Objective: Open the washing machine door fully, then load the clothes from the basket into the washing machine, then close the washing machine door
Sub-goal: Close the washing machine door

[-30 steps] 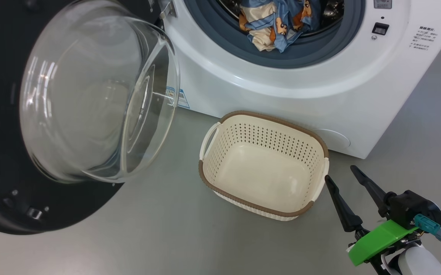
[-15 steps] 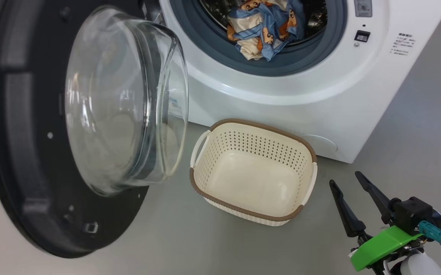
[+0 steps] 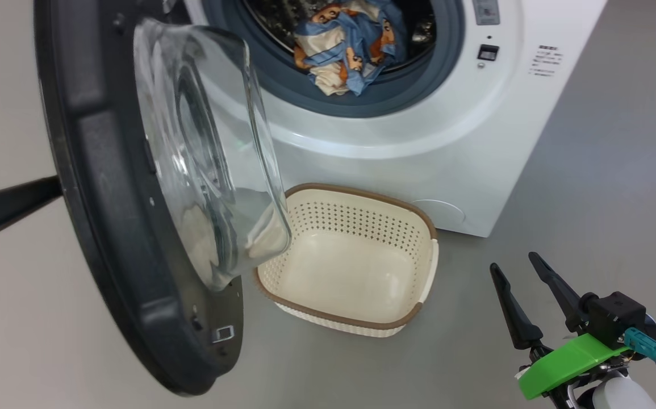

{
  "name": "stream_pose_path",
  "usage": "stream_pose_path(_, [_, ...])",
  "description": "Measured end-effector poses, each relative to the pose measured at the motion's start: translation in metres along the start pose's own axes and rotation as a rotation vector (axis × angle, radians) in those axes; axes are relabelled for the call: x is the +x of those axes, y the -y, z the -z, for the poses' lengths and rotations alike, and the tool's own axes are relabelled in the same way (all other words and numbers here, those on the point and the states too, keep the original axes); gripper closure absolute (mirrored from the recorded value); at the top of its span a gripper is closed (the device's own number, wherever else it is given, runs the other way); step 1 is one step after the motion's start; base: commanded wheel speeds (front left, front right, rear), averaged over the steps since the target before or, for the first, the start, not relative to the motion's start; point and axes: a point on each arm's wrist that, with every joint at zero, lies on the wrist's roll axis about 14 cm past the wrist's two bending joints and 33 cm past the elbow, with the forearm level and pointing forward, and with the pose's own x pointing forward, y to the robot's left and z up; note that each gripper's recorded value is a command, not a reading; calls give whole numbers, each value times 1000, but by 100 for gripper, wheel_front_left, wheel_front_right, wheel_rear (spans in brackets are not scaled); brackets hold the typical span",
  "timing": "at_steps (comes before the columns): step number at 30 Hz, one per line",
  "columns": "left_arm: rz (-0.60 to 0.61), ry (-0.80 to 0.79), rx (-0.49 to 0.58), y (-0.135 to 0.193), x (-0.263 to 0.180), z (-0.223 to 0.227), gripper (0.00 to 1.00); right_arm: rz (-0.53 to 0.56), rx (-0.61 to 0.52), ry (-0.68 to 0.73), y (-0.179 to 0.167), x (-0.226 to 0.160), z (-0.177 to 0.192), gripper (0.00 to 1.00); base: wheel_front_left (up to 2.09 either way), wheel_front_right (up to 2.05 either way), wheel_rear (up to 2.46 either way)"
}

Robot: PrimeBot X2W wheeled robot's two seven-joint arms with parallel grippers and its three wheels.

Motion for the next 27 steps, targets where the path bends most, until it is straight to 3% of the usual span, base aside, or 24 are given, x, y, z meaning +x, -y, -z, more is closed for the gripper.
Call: stream_pose_path(27, [182,-150,20,31,130,3,100,279,11,45,68,-65,-15,0,0,0,0])
